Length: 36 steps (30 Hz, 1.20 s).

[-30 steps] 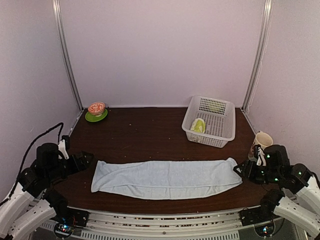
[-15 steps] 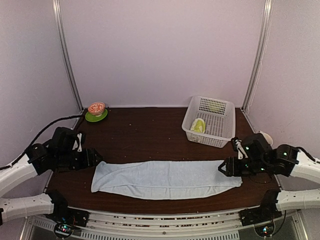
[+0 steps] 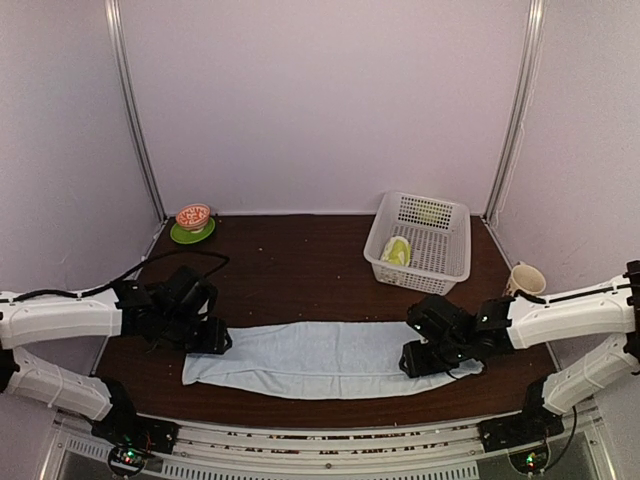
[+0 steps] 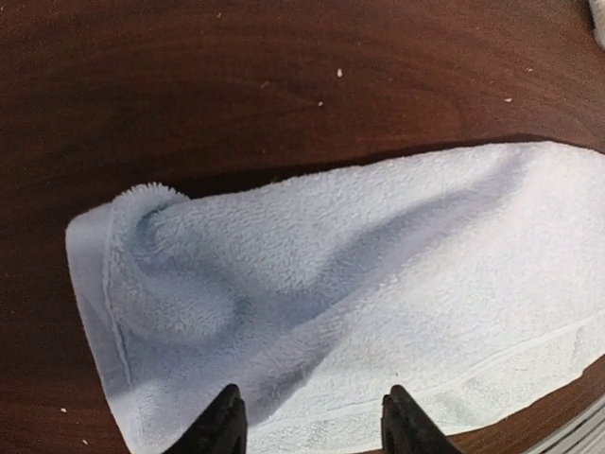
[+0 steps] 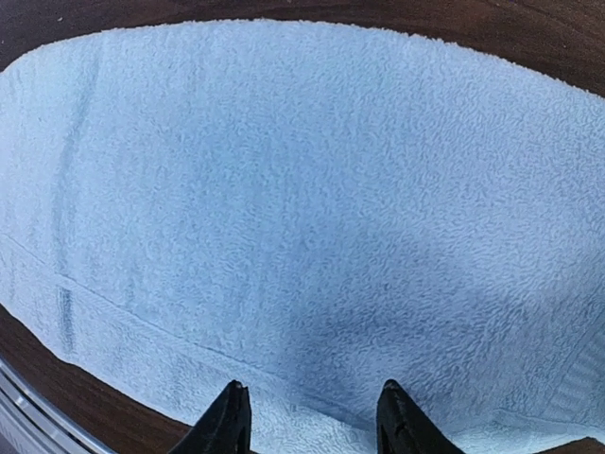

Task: Roll the towels
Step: Move the towel to the center of the board.

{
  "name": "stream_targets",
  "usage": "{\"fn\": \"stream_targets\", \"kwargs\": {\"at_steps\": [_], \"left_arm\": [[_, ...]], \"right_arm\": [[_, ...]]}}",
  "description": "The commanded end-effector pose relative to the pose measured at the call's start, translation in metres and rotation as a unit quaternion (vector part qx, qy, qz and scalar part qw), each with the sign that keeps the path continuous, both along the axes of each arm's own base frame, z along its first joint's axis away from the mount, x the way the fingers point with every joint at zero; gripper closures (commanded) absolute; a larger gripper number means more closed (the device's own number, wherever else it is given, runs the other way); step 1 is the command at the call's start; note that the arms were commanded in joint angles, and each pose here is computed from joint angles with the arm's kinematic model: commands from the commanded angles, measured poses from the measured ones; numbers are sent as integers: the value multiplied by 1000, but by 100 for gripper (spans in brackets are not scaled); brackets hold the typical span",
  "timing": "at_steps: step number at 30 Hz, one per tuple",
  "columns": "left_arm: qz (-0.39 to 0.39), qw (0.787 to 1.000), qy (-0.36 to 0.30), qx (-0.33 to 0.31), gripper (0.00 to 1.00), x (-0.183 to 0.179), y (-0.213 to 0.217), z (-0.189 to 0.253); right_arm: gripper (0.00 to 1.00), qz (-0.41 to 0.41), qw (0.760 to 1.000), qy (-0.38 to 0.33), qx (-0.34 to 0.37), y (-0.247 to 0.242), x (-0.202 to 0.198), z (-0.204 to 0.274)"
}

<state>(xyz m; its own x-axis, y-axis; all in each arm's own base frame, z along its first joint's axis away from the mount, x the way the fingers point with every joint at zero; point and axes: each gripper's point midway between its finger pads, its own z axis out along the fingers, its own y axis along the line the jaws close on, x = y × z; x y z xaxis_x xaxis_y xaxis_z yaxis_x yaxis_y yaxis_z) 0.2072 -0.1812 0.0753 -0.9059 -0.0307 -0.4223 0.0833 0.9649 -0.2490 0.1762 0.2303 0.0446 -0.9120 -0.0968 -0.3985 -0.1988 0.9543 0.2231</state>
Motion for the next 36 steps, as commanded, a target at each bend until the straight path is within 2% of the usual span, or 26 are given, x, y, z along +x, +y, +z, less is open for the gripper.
{"fn": "stream_targets", "kwargs": {"at_steps": [1,7,12,14,19,21,24,26,27,29,31,33,36], "left_arm": [[7,1000,19,14,56,-3,2,-29],[57,996,45,51,72,-19,33,-60],[113,990,57,55,89,-17,63,-72],[137,988,58,50,99,-13,75,-73],[200,977,51,42,100,-1,109,-66],[224,972,38,59,100,4,126,-57],[247,965,19,81,100,13,147,-39],[230,970,6,82,100,21,145,-22],[213,974,-2,74,96,28,139,-9],[173,983,-9,54,65,35,125,8],[138,990,-19,37,44,38,109,26],[109,993,-35,31,32,39,95,43],[69,996,-54,31,29,37,68,60]], "right_arm": [[54,1,1000,9,2,4,-13,-11],[53,17,999,34,-12,10,-29,-34],[53,27,999,34,-18,28,-17,-38],[54,35,999,28,-17,43,-7,-36],[54,58,998,28,10,95,14,-23],[54,62,998,25,13,108,23,-20],[52,57,998,24,12,108,36,-14],[47,51,998,11,21,101,42,4],[44,52,998,2,22,96,43,13],[40,54,998,-9,16,82,40,31],[37,42,999,-23,7,61,39,44],[38,13,999,-33,-6,29,41,45],[42,-48,998,-47,-18,-24,48,38]]}}
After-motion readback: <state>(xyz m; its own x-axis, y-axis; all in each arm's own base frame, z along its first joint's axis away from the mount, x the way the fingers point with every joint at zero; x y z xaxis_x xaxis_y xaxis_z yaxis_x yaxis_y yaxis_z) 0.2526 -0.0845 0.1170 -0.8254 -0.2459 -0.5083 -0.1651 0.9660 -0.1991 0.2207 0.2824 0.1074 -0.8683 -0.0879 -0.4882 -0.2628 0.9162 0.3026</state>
